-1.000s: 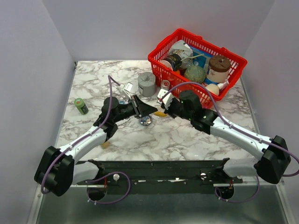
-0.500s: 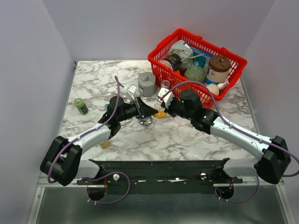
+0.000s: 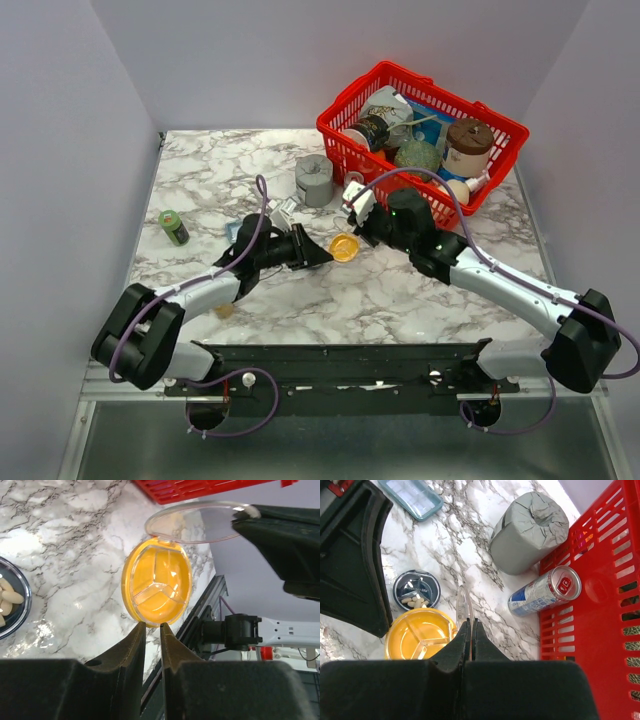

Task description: Sort the pills into containers

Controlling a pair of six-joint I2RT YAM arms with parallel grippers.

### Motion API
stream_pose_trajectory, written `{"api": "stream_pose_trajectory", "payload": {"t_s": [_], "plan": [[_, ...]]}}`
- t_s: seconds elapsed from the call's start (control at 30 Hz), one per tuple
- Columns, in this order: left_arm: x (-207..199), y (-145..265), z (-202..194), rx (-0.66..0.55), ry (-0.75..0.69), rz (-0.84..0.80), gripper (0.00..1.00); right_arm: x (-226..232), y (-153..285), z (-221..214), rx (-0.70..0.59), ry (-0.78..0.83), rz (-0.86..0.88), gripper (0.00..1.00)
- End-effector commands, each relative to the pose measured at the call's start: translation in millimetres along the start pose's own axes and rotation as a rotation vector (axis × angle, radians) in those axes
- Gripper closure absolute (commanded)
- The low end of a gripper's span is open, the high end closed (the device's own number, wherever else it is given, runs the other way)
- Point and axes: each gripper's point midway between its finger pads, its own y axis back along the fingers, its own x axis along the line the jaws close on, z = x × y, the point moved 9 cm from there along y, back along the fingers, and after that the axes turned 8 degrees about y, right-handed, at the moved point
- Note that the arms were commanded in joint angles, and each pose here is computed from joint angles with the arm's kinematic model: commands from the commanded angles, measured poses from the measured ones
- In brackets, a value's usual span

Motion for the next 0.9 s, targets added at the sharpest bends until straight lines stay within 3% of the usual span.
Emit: {"api": "stream_pose_trajectory", "payload": {"t_s": [0.0, 0.33, 0.47, 0.57, 0.77, 0.87], "plan": [[11, -5, -2, 0.021, -0.017, 0.044, 0.74, -1, -5, 4, -0.054, -0.019, -0.013, 0.99], [-7, 16, 7, -0.041, -0.052, 0.004, 0.65, 9, -10, -21, -0.041, 0.032, -0.043, 0.99], [-15, 43, 14, -0.132, -0.107, 0.052, 0.42, 12, -13, -33, -0.042, 0.067, -0.072, 0.99], [-12, 68, 21, -0.222, -0.167, 0.129, 0.3, 15, -17, -43, -0.042, 0.071, -0.103, 0.99], [-16, 111, 33, -0.422, -0.291, 0.246, 0.14, 27, -30, -60, -0.026, 0.001, -0.086, 0.99], [-20, 123, 32, -0.48, -0.337, 0.27, 0.11, 32, -35, -64, -0.02, -0.034, -0.062, 0.97]]}}
